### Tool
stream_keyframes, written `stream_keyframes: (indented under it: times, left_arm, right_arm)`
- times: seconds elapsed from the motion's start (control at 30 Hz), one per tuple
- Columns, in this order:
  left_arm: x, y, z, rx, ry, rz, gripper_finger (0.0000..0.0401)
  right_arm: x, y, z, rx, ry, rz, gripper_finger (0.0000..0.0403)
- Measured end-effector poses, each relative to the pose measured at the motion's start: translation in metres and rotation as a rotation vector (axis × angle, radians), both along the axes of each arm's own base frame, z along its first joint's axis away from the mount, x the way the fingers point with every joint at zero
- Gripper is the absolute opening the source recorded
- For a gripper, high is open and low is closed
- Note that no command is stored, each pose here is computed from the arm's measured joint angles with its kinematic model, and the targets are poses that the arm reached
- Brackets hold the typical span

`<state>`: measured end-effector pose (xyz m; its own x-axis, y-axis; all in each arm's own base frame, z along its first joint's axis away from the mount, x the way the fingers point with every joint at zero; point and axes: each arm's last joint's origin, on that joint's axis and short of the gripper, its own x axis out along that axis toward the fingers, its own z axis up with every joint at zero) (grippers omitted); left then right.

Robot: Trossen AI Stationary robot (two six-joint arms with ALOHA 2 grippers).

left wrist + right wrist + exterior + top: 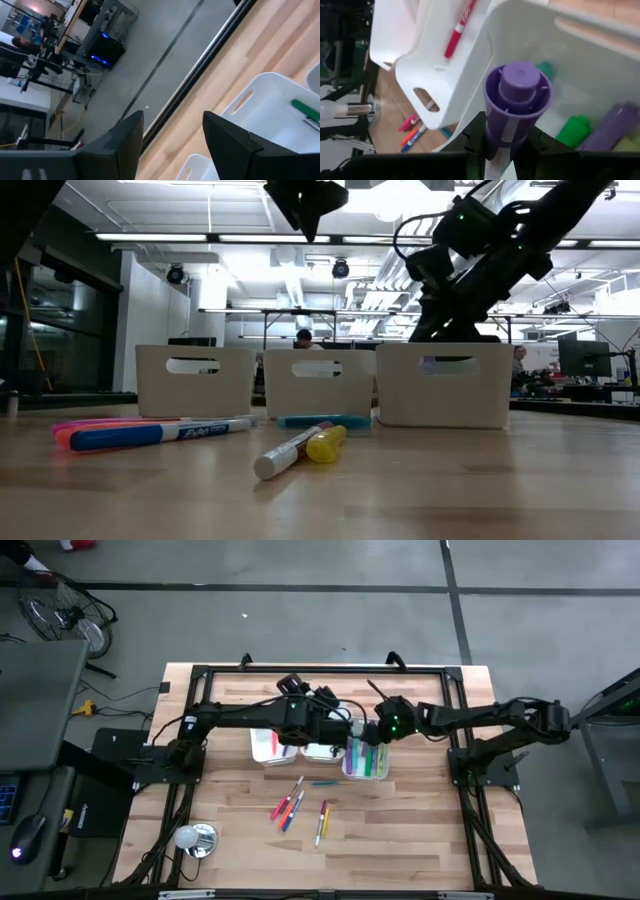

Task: Pick & Place Markers
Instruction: Put the violet highlighter into the right white bin

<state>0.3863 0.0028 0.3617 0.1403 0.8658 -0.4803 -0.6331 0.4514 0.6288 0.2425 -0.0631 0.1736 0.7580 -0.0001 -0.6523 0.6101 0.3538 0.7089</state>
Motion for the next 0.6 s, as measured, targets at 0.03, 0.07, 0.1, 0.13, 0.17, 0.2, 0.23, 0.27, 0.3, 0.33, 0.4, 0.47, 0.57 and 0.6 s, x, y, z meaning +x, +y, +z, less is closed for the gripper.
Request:
stream_keyframes:
  times: [0.03, 0.07, 0.1, 0.13, 0.17, 0.2, 0.23, 0.27, 0.3, 0.33, 0.4, 0.47, 0.57, 0.6]
  left_arm:
    - [0.0, 0.002, 0.0, 0.001, 0.006, 0.002, 0.0199]
    - [0.0, 0.005, 0.0, 0.003, 0.011, 0.006, 0.0199]
    - [0.0, 0.007, 0.0, 0.003, 0.016, 0.009, 0.0199]
    - [0.0, 0.009, 0.0, 0.004, 0.022, 0.01, 0.0199]
    - [0.0, 0.011, 0.0, 0.005, 0.027, 0.012, 0.0199]
    - [0.0, 0.012, 0.0, 0.005, 0.029, 0.012, 0.0199]
    - [0.0, 0.013, 0.0, 0.006, 0.03, 0.015, 0.0199]
    - [0.0, 0.013, 0.0, 0.006, 0.03, 0.015, 0.0199]
    - [0.0, 0.013, 0.0, 0.006, 0.029, 0.015, 0.0199]
    - [0.0, 0.013, 0.0, 0.006, 0.029, 0.015, 0.0199]
    - [0.0, 0.013, 0.0, 0.008, 0.028, 0.015, 0.0199]
    - [0.0, 0.013, 0.0, 0.008, 0.028, 0.014, 0.0199]
    - [0.0, 0.012, 0.0, 0.008, 0.028, 0.013, 0.0199]
    - [0.0, 0.012, 0.0, 0.007, 0.028, 0.013, 0.0199]
  right_arm:
    - [0.0, 0.003, -0.001, 0.007, 0.014, -0.004, 0.0055]
    - [0.0, 0.006, -0.002, 0.013, 0.029, -0.007, 0.0058]
    - [0.0, 0.008, -0.003, 0.02, 0.042, -0.012, 0.006]
    - [0.0, 0.01, -0.003, 0.021, 0.05, -0.015, 0.0061]
    - [0.0, 0.013, -0.004, 0.023, 0.057, -0.016, 0.0061]
    - [0.0, 0.014, -0.004, 0.029, 0.061, -0.016, 0.0061]
    - [0.0, 0.016, -0.004, 0.036, 0.062, -0.018, 0.0061]
    - [0.0, 0.017, -0.004, 0.037, 0.061, -0.019, 0.0062]
    - [0.001, 0.018, -0.004, 0.045, 0.06, -0.023, 0.0063]
    - [0.001, 0.019, -0.004, 0.051, 0.059, -0.024, 0.0063]
    - [0.001, 0.019, -0.004, 0.063, 0.057, -0.015, 0.0063]
    - [0.001, 0.019, -0.004, 0.07, 0.058, -0.008, 0.0064]
    - [0.001, 0.019, -0.004, 0.068, 0.06, -0.005, 0.0068]
    - [0.001, 0.019, -0.004, 0.067, 0.06, -0.003, 0.0072]
